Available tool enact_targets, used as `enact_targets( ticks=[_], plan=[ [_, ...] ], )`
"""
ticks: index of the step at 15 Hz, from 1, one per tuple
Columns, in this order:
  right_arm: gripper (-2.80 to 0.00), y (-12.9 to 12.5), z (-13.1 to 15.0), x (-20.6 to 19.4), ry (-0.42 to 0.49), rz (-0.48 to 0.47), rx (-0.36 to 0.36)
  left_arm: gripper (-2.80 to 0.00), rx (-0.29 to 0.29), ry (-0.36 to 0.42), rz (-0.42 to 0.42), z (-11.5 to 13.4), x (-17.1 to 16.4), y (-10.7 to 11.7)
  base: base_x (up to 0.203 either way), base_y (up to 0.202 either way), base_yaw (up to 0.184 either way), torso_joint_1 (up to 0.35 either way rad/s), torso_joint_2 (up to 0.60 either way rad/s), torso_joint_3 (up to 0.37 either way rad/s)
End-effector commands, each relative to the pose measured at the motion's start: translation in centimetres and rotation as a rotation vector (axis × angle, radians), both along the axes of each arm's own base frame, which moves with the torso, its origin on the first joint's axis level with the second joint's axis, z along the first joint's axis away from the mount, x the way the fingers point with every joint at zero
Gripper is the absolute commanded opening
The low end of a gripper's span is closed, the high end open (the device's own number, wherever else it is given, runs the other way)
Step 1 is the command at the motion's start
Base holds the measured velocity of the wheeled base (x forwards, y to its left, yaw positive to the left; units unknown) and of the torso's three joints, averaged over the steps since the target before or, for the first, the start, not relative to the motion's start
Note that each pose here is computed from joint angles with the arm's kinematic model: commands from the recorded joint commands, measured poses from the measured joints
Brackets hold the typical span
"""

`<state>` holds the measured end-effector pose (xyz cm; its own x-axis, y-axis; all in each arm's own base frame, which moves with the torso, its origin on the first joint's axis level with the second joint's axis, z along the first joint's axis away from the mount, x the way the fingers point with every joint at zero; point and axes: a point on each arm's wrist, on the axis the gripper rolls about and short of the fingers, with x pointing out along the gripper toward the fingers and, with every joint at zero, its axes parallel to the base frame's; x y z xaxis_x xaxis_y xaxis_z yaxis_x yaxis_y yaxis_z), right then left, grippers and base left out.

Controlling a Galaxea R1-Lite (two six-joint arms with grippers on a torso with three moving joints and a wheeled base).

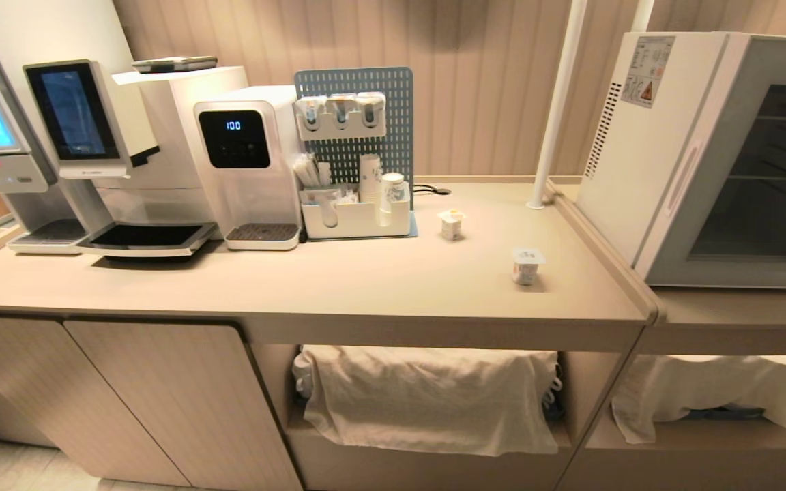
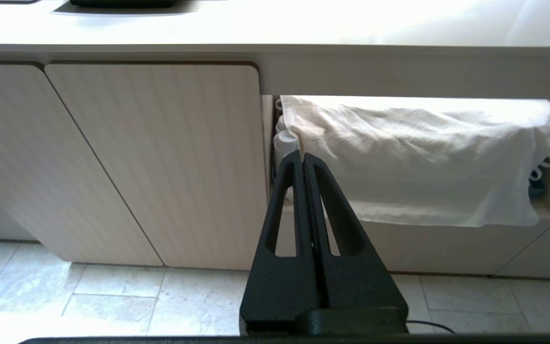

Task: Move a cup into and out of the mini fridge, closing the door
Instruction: Open the freezer door

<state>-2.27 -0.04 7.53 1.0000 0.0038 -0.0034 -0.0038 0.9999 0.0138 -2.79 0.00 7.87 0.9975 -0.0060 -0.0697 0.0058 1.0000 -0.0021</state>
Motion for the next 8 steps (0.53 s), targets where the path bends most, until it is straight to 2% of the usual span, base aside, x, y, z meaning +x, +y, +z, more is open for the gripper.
enact_targets(
  ticks=[1,8],
  plan=[
    [-2.8,0.0,-0.04,0.02,0.003,0.001,0.0,-2.8,-0.001,0.0,0.001,0.03,-0.01,0.0,0.0,-0.196,-0.001,0.004,0.01,-0.001],
    [-2.8,0.0,0.0,0.01,0.002,0.001,-0.002,-2.8,0.002,0.001,0.001,0.01,-0.02,0.0,0.0,-0.193,-0.001,0.003,0.0,0.0]
  ],
)
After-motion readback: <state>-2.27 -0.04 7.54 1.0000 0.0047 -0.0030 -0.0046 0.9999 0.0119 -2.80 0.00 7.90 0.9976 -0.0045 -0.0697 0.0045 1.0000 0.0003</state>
